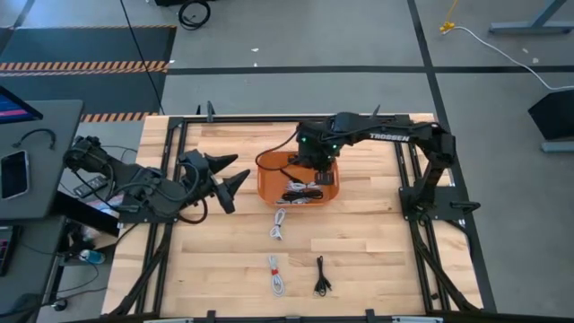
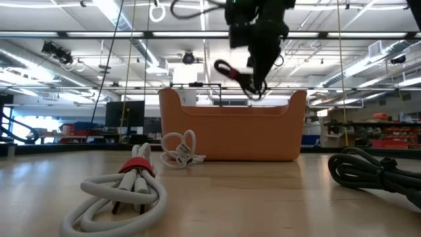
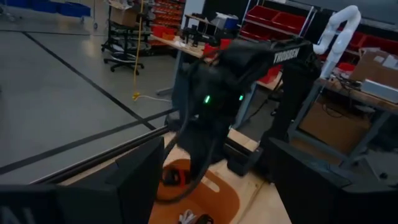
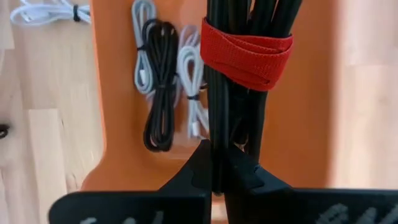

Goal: Pick and place USB-C Cables
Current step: Put the black USB cable into the orange bin

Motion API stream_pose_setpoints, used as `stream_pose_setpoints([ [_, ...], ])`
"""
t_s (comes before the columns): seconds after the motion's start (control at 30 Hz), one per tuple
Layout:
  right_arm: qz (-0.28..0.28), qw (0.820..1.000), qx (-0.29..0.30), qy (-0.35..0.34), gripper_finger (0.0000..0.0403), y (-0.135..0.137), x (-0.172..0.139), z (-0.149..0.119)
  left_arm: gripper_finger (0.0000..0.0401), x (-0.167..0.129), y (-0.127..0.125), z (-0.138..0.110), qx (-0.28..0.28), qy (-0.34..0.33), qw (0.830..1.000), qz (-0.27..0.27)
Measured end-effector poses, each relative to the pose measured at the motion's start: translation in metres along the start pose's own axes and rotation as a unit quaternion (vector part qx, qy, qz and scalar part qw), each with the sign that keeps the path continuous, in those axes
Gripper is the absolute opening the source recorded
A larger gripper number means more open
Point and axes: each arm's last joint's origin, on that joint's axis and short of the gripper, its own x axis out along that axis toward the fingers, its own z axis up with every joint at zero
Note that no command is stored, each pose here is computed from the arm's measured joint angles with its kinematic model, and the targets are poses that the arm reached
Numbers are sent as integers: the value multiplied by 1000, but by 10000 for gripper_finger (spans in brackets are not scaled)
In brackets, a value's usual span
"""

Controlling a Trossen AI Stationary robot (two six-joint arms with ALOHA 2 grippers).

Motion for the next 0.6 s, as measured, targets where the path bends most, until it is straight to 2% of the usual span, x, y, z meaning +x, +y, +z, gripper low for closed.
stream_pose_setpoints([
  [0.17, 12, 999, -3, 35, 16, 1, 36, -10, 288, 0, 1, 0, 4, -1, 1000, 5],
  [0.6, 48, 997, 27, 50, 16, -6, 81, -33, 288, 0, 2, -1, 3, -6, 1000, 18],
])
